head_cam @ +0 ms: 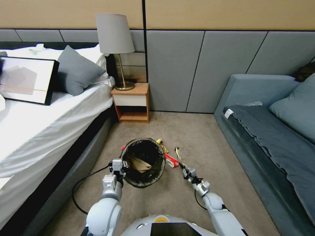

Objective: Pick up the trash bin, then pick up the garbage from the floor and place it into the trash bin.

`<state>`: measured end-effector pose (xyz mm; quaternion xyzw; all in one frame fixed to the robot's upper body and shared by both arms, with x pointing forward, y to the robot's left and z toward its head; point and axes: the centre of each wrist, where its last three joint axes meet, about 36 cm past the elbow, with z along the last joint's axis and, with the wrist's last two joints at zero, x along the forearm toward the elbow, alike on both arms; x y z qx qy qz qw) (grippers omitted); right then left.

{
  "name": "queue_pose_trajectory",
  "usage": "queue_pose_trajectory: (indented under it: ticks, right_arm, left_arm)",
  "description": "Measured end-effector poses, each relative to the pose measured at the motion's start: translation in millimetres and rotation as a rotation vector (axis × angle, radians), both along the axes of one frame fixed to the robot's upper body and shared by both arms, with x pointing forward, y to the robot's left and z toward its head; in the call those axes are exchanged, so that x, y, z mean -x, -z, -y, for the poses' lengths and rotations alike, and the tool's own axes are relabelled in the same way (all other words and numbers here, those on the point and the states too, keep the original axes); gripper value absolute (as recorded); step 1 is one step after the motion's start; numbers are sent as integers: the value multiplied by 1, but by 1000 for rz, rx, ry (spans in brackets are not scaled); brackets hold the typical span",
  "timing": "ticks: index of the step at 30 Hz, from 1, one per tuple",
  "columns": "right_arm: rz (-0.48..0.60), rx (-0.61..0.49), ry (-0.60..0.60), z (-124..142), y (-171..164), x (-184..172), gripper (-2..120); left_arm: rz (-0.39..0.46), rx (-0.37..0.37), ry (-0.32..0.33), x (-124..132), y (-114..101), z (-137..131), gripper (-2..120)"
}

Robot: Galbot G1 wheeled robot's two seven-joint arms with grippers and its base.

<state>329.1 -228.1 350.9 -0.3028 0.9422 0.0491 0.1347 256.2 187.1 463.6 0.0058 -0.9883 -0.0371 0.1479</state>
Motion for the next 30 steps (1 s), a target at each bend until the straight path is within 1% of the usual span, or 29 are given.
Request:
queue_pose_trajectory:
  ticks: [2,4,5,7,8,9,10,12,13,15,16,18,19,22,30]
  right_arm:
    - [34,-53,-63,-18,-27,13,0]
    - [39,-66,-81,-23,-34,16,0]
    - [52,-90,-124,-33,-48,25,0]
    - [57,-104,-177,-43,-60,36,0]
    - [58,-94,-227,-50,-66,46,0]
    - [58,-94,-227,-50,-66,46,0]
    - [57,-80,-255,-53,-68,51,0]
    - [47,-36,-316,-56,-66,61,0]
    - [47,-36,-316,-56,-66,61,0]
    - [31,16,-372,-56,-61,68,0]
    - [31,16,-372,-56,-61,68,0]
    - [5,80,-424,-54,-50,72,0]
    - [5,80,-424,-54,-50,72,0]
    - [-20,118,-446,-53,-36,70,0]
    - [-59,124,-441,-58,-13,61,0]
  left_arm:
    - [-9,2,4,0,1,0,0]
    - [-12,4,6,0,1,0,0]
    - [-30,18,12,0,1,1,0]
    - [-53,33,18,1,0,3,0]
    - [-67,37,21,1,-1,4,0]
    - [-67,37,21,1,-1,4,0]
    - [-75,38,21,1,-2,4,0]
    - [-95,45,24,2,-2,6,0]
    - [-95,45,24,2,-2,6,0]
    - [-120,51,29,2,-4,7,0]
    - [-120,51,29,2,-4,7,0]
    - [-151,62,38,4,-7,9,0]
    - [-151,62,38,4,-7,9,0]
    - [-167,80,46,5,-11,11,0]
    - [-176,92,45,7,-12,11,0]
